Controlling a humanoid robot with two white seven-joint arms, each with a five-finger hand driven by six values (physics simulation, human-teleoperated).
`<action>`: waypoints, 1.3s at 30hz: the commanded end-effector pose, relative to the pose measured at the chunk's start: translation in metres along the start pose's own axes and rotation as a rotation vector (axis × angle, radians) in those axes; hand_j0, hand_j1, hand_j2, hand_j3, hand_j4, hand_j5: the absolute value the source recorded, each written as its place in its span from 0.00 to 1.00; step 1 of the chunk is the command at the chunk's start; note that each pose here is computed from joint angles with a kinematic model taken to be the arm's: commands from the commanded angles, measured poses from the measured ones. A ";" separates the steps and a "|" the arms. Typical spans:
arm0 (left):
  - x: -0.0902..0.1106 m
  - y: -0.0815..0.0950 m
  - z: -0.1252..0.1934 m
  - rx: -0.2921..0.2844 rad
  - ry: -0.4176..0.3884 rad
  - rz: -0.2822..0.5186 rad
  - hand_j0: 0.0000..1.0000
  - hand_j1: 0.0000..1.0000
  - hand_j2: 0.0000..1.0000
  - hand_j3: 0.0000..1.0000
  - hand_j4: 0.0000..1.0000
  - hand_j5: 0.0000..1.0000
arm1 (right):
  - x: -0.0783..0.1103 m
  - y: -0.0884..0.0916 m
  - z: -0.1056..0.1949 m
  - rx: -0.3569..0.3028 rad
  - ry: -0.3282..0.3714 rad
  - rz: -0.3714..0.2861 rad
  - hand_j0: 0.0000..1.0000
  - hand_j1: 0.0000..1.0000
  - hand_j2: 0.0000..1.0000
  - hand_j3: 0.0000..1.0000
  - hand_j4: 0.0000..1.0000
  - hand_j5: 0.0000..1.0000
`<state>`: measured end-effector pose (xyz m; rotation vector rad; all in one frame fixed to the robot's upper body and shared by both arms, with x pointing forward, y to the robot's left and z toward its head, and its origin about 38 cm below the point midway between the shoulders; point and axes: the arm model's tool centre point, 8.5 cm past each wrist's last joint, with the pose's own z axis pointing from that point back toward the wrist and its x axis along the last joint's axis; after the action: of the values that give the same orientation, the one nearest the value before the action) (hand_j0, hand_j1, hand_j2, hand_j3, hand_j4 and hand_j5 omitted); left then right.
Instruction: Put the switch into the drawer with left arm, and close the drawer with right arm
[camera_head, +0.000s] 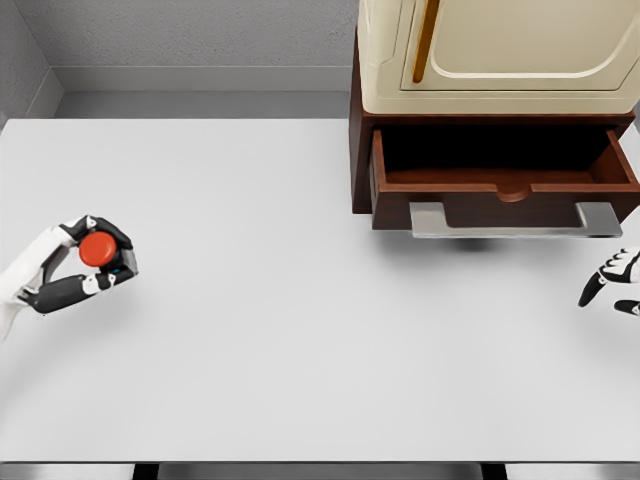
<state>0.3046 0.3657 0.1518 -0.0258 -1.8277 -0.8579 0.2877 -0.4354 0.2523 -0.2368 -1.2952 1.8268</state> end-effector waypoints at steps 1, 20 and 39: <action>0.007 -0.003 -0.005 -0.008 -0.027 0.005 0.34 0.34 0.34 0.34 0.34 0.34 | 0.000 -0.001 0.000 -0.006 0.000 -0.004 0.57 0.57 0.57 0.57 0.57 0.57; 0.050 -0.032 -0.088 0.037 -0.325 0.017 0.34 0.34 0.34 0.34 0.34 0.34 | -0.001 0.000 0.004 -0.012 0.008 -0.008 0.57 0.57 0.57 0.57 0.57 0.57; 0.109 -0.063 -0.173 0.040 -0.540 -0.139 0.34 0.34 0.34 0.34 0.34 0.34 | -0.001 0.000 0.004 -0.012 0.008 -0.008 0.57 0.57 0.57 0.57 0.57 0.57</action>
<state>0.3716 0.1908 0.2417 -0.1258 -2.3840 -0.9756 0.2858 -0.4384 0.2532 -0.2472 -1.2966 1.8160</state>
